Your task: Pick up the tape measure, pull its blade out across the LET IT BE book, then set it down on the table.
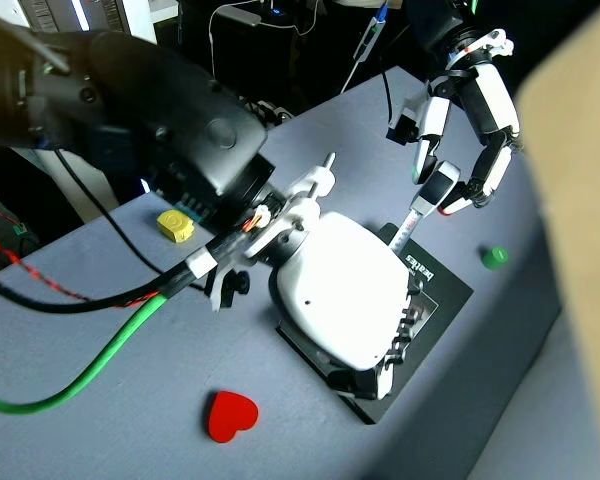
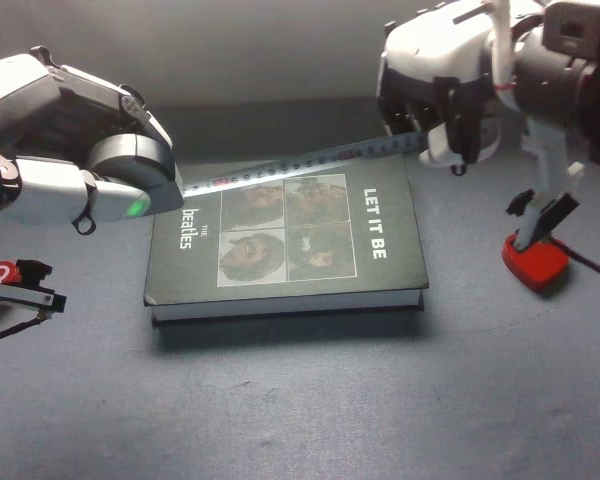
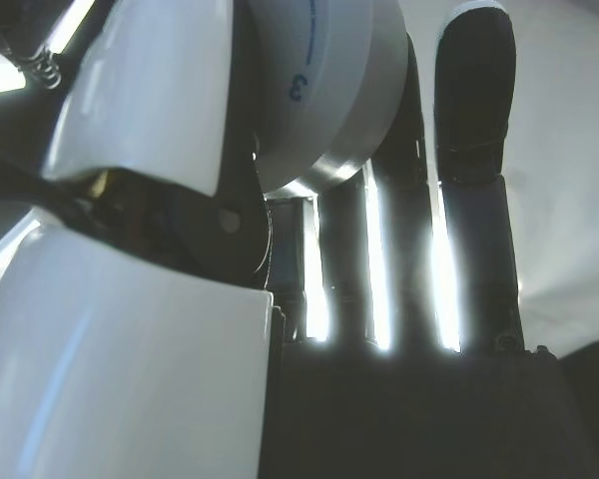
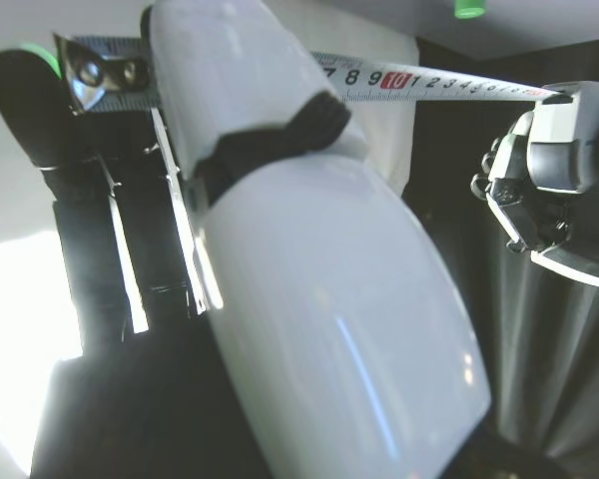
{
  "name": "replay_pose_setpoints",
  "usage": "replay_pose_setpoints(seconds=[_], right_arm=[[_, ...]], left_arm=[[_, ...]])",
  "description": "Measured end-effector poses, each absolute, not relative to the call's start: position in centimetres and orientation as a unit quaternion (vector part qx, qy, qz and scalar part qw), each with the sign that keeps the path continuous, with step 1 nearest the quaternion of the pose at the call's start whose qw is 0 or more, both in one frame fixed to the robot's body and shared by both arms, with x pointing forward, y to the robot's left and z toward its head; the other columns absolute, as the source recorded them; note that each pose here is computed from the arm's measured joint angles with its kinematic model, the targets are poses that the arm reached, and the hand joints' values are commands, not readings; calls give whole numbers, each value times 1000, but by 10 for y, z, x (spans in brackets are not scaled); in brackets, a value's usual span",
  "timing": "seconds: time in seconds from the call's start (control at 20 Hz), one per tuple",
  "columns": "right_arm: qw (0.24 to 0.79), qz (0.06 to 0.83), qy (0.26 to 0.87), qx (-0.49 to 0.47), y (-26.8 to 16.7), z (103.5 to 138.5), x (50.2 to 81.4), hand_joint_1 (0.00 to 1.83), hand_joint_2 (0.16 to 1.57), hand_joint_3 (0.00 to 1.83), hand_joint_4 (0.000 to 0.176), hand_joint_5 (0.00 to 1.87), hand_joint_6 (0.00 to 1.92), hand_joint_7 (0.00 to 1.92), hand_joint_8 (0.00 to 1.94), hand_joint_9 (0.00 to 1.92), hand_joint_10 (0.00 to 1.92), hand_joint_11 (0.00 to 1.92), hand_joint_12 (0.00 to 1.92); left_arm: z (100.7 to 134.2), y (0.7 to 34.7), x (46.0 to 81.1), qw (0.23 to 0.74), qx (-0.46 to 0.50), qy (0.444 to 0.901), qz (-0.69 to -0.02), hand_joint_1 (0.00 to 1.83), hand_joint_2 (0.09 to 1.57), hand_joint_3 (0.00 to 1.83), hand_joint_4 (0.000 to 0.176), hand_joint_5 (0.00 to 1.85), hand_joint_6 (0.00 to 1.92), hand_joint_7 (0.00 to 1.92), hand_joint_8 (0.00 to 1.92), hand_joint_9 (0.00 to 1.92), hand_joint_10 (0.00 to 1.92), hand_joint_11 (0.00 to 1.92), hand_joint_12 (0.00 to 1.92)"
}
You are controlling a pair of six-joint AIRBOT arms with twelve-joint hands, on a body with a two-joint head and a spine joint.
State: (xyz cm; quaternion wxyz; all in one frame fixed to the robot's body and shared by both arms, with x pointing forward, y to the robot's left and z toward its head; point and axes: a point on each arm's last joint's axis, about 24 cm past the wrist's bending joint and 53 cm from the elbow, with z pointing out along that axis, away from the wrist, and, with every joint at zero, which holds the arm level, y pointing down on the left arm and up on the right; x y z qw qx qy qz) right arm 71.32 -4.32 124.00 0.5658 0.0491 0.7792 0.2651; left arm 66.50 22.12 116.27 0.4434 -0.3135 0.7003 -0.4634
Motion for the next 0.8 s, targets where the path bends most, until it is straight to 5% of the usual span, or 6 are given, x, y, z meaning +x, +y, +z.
replay_pose_setpoints(seconds=[0.35,0.45,0.65,0.7,0.75,0.8], right_arm=[[571,255,779,49,-65,1237,724,1370,1125,0,0,839,1042,1023,926,912,1247,770,1197],[573,252,778,51,-73,1237,727,1235,1123,0,0,874,1047,1072,951,1023,703,793,1179],[581,236,777,57,-92,1238,736,1230,1116,0,0,894,1030,1083,928,1074,572,777,1175],[582,236,776,57,-93,1239,737,1230,1116,0,0,894,1030,1083,928,1074,572,777,1175],[582,239,776,56,-94,1239,737,1345,1109,4,0,875,1014,1062,884,966,1065,776,1176],[581,239,776,56,-93,1239,737,1345,1109,4,0,875,1014,1062,884,966,1065,776,1176]], left_arm=[[1163,220,665,444,-313,698,-466,1376,1119,0,0,963,753,956,1055,909,1327,895,1243],[1163,220,665,444,-313,698,-466,1377,1118,0,0,959,760,960,1047,912,1325,882,1232],[1163,220,665,443,-315,698,-466,1377,1115,0,0,978,732,964,1043,910,1325,889,1251],[1163,220,665,444,-314,699,-466,1377,1115,0,0,978,732,964,1043,910,1325,889,1251],[1164,220,665,445,-313,697,-467,1376,1120,1,0,945,766,965,1044,907,1335,879,1258],[1164,220,665,445,-313,697,-467,1376,1120,1,0,945,766,965,1044,907,1335,879,1258]])
